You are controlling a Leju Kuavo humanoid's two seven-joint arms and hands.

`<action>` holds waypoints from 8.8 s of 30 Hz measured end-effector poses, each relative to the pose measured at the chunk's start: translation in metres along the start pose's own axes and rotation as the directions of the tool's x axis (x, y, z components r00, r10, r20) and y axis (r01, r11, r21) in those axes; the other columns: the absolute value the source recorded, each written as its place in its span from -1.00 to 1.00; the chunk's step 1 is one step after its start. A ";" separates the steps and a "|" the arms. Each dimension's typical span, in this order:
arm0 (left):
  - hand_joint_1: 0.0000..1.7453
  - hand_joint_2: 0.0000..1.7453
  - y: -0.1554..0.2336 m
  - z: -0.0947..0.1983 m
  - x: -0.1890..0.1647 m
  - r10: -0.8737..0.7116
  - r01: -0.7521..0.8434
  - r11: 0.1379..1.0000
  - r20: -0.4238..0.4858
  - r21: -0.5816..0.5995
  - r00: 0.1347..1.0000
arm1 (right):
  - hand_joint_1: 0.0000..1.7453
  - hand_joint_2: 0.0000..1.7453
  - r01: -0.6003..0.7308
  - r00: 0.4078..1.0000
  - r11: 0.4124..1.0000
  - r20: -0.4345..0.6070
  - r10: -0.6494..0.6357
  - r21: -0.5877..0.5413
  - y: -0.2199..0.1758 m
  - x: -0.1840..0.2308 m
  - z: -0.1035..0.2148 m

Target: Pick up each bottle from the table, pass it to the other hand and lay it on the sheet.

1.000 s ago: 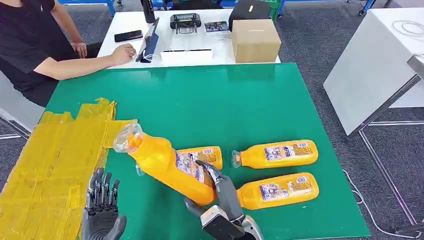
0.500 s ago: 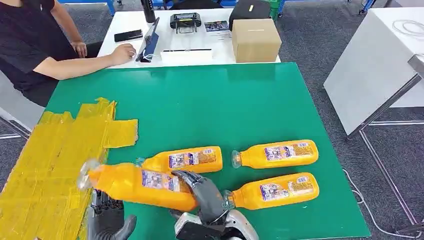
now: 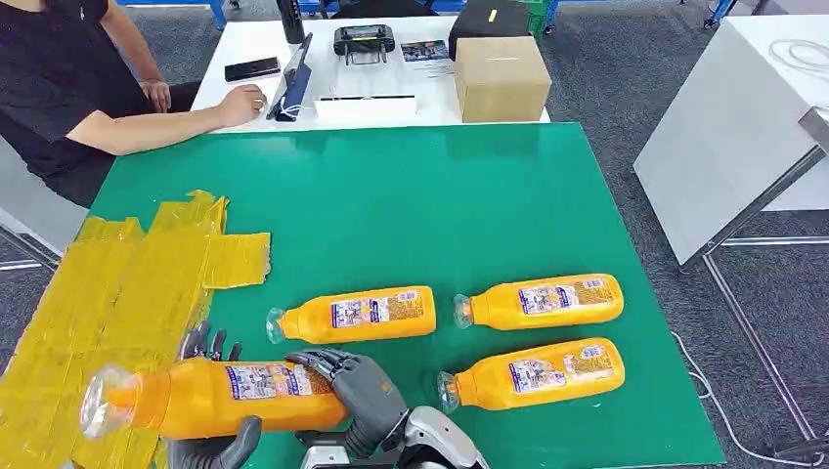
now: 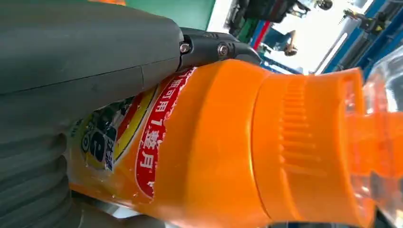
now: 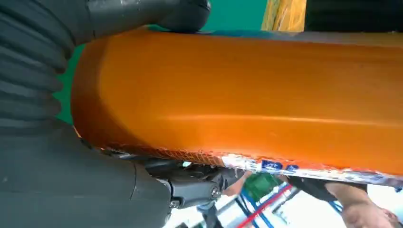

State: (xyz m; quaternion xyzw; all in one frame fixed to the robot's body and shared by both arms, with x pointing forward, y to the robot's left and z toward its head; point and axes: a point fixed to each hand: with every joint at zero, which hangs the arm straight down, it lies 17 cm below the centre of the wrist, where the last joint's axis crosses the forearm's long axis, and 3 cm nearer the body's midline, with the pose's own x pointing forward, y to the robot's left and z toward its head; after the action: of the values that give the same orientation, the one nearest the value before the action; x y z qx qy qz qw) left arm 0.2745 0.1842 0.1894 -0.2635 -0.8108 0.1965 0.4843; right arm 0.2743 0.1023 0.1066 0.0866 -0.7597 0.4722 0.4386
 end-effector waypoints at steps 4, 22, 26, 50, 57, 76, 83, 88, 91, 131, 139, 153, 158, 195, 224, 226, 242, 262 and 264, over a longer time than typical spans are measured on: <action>-1.00 1.00 0.005 0.001 -0.004 -0.012 0.012 1.000 -0.017 0.016 1.000 | 1.00 1.00 -0.025 1.000 0.998 0.020 0.024 0.049 0.013 0.003 -0.006; 1.00 1.00 0.017 0.003 0.000 -0.007 0.006 0.998 0.004 0.055 1.000 | 1.00 1.00 -0.066 0.998 0.994 -0.005 0.066 0.086 0.027 -0.005 -0.019; 1.00 1.00 0.009 -0.001 0.001 -0.081 0.081 0.997 -0.003 0.002 0.997 | -1.00 1.00 -0.079 0.996 0.996 -0.042 0.081 0.053 0.018 -0.011 -0.020; 1.00 1.00 0.056 -0.054 0.031 -0.977 0.982 0.186 0.111 0.035 0.181 | -1.00 1.00 -0.041 0.986 0.963 -0.164 -0.004 -0.268 -0.132 -0.038 -0.004; 1.00 1.00 0.060 -0.055 0.033 -0.980 0.986 0.163 0.119 0.031 0.158 | -1.00 1.00 -0.050 0.986 0.960 -0.165 0.005 -0.274 -0.138 -0.039 -0.005; 1.00 1.00 0.215 -0.031 -0.004 -0.928 0.858 -0.372 0.147 -0.354 -0.342 | -1.00 1.00 -0.001 0.965 1.000 -0.263 -0.004 -0.018 -0.122 -0.098 -0.043; 1.00 1.00 0.265 -0.002 0.003 -0.896 0.758 -0.438 0.169 -0.483 -0.410 | -1.00 1.00 0.001 0.956 0.998 -0.294 0.018 0.064 -0.107 -0.112 -0.055; 1.00 1.00 0.277 0.011 0.008 -0.909 0.733 -0.407 0.160 -0.545 -0.385 | -1.00 1.00 0.005 0.951 0.995 -0.308 0.025 0.098 -0.100 -0.116 -0.059; -1.00 -1.00 0.278 0.023 0.011 -0.929 0.724 -0.361 0.160 -0.588 -0.333 | -1.00 1.00 0.004 0.943 0.988 -0.330 0.047 0.153 -0.094 -0.121 -0.060; -1.00 -1.00 0.152 -0.021 0.051 -0.893 0.857 0.399 0.072 -0.327 0.443 | -1.00 -1.00 -0.333 0.684 0.712 -0.362 0.634 0.618 -0.072 -0.191 -0.032; -1.00 -1.00 0.123 -0.045 0.075 -0.802 0.804 0.543 0.135 -0.240 0.582 | -1.00 -1.00 -0.334 0.663 0.708 -0.379 0.646 0.622 -0.077 -0.207 -0.017; -1.00 -1.00 0.100 -0.049 0.097 -0.715 0.737 0.642 0.185 -0.210 0.675 | -0.98 1.00 -0.362 0.595 0.676 -0.399 0.698 0.642 -0.096 -0.232 0.004; -1.00 -1.00 0.094 -0.053 0.099 -0.695 0.723 0.658 0.200 -0.211 0.691 | 1.00 1.00 -0.353 0.580 0.648 -0.386 0.717 0.675 -0.095 -0.237 0.012; -1.00 -1.00 0.096 -0.056 0.110 -0.662 0.696 0.696 0.217 -0.180 0.718 | 1.00 1.00 -0.357 0.582 0.642 -0.376 0.721 0.679 -0.095 -0.241 0.017; -1.00 -1.00 0.110 -0.028 0.126 -0.557 0.569 0.822 0.176 -0.024 0.812 | 1.00 1.00 -0.135 0.942 0.971 -0.329 0.064 -0.199 -0.122 -0.111 -0.029; -1.00 -1.00 0.120 -0.024 0.132 -0.438 0.430 0.899 0.144 0.084 0.887 | 1.00 1.00 -0.142 0.964 0.935 -0.259 0.057 -0.325 -0.143 -0.071 -0.021; -1.00 1.00 0.066 -0.005 0.073 -0.115 0.116 0.993 -0.016 0.008 0.993 | 1.00 1.00 -0.076 0.994 0.909 -0.097 0.039 -0.410 -0.148 -0.001 -0.025; -1.00 1.00 0.010 -0.005 0.047 0.053 -0.063 0.990 -0.077 -0.126 0.996 | 1.00 1.00 0.047 0.995 0.994 -0.087 -0.055 -0.094 -0.048 -0.010 -0.063; -1.00 1.00 0.009 -0.004 0.046 0.058 -0.068 0.989 -0.084 -0.128 0.995 | 1.00 1.00 0.044 0.995 0.996 -0.090 -0.051 -0.076 -0.042 -0.012 -0.063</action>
State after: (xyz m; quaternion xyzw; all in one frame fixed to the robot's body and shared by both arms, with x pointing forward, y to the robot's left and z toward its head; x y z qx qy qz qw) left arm 0.2624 0.2196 0.2173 -0.3278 -0.7932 0.1477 0.4915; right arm 0.3416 0.1265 0.1353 0.0665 -0.7534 0.4365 0.4873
